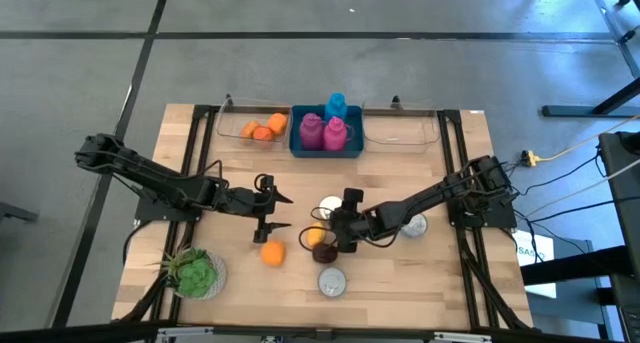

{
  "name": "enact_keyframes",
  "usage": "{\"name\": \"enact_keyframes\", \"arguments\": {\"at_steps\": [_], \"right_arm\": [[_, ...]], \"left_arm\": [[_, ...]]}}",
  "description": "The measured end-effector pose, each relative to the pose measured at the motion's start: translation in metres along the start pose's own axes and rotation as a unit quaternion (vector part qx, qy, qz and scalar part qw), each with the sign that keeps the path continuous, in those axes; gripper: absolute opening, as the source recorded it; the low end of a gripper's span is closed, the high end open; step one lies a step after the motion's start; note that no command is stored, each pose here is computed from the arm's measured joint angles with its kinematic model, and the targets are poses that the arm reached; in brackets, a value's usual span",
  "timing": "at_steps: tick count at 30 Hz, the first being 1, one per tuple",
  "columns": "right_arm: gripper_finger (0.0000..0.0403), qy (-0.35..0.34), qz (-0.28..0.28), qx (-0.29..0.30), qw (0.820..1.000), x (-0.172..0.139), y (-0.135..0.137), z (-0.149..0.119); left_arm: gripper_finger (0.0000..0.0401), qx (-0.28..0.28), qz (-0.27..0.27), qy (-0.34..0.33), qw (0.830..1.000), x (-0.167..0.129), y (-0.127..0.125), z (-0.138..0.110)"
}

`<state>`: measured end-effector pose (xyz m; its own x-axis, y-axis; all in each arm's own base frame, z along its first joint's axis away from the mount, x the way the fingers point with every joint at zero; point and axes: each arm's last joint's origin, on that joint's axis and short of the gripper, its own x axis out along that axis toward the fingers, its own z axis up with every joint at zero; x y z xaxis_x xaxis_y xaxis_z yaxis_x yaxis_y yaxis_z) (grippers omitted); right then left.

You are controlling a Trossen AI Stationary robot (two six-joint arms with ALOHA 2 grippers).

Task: Pick & Place Food Item
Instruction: Put the blue pink tuna can into the right transparent bin

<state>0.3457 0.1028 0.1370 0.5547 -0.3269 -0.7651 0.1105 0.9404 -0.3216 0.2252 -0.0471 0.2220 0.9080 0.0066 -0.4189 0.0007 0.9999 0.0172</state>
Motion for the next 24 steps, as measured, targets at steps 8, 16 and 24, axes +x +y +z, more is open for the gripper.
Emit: {"name": "enact_keyframes", "arguments": {"at_steps": [8,16,24], "right_arm": [[0.0136,-0.003,-0.008,-0.001,1.0,-0.0001,-0.0003,0.0004],[0.0076,-0.002,-0.005,-0.002,1.0,-0.0005,-0.0004,0.0004],[0.0008,-0.002,-0.004,-0.004,1.0,-0.0009,-0.0007,0.0011]], "left_arm": [[0.0299,-0.006,0.0,0.0,1.0,0.0,0.0,0.0],[0.0299,-0.007,0.0,0.0,1.0,0.0,0.0,0.0],[0.0299,-0.01,0.0,0.0,1.0,0.0,0.0001,0.0]]}}
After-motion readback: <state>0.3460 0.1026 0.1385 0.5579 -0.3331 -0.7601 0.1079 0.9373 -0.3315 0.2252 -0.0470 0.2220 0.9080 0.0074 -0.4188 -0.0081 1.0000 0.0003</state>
